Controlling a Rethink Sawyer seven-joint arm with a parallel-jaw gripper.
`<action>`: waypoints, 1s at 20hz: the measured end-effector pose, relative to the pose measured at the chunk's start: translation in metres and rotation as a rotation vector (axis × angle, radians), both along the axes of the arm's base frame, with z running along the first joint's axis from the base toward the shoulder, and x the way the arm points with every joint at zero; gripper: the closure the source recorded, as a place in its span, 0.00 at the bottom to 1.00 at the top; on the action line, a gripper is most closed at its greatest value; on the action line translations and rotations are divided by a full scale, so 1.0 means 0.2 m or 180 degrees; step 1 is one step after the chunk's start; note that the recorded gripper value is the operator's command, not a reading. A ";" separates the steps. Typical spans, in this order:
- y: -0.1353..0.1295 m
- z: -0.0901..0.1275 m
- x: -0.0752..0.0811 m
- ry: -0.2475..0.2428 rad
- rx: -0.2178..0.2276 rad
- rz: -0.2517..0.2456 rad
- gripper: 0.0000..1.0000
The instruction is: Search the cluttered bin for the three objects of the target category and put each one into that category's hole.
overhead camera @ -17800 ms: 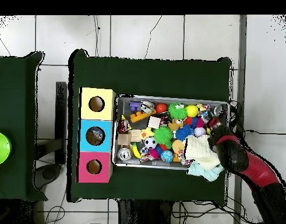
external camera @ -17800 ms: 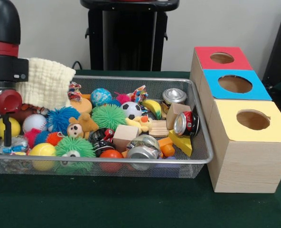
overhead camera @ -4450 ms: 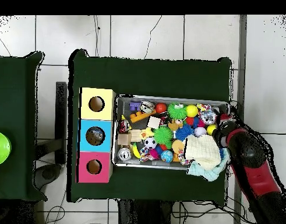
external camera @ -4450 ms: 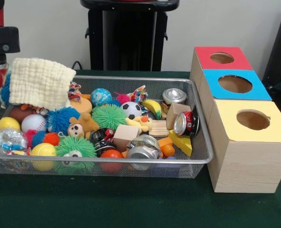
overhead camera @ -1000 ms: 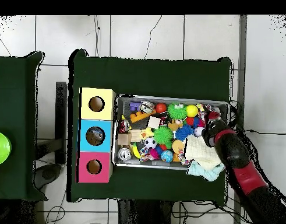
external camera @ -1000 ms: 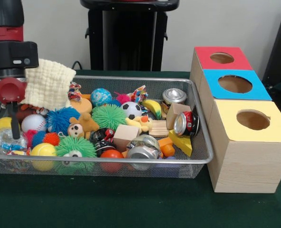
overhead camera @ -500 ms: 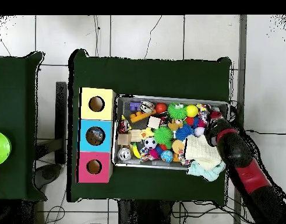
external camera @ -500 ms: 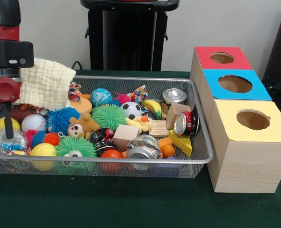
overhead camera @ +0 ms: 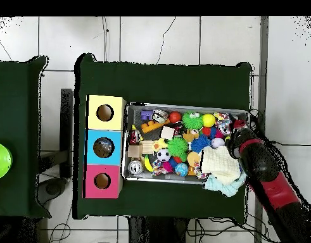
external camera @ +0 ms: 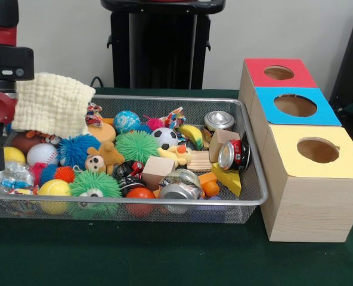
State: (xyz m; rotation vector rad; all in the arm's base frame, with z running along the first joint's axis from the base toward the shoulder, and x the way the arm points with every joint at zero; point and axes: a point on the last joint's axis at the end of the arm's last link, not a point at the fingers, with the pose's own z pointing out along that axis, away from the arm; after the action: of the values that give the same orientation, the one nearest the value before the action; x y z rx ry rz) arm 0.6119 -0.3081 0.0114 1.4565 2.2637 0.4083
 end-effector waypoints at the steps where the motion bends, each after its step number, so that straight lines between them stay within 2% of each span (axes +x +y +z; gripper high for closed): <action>1: -0.01 -0.01 0.00 -0.0002 -0.0008 -0.0006 0.00; 3: -0.03 -0.03 0.01 -0.0002 -0.0013 -0.0024 0.00; 6: -0.02 -0.06 0.00 0.0088 -0.0001 0.0017 0.00; 10: 0.07 -0.10 -0.06 0.0530 0.0155 0.0267 0.00; 15: 0.19 -0.12 -0.11 0.0855 0.0404 0.0493 0.00; 17: 0.22 -0.12 -0.11 0.0918 0.0472 0.0548 0.00; 20: 0.23 -0.11 -0.12 0.0940 0.0492 0.0567 0.00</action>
State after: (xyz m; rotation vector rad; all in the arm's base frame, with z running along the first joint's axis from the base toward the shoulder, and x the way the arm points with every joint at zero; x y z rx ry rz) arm 0.5886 -0.2626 -0.0115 1.4764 2.6622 0.4564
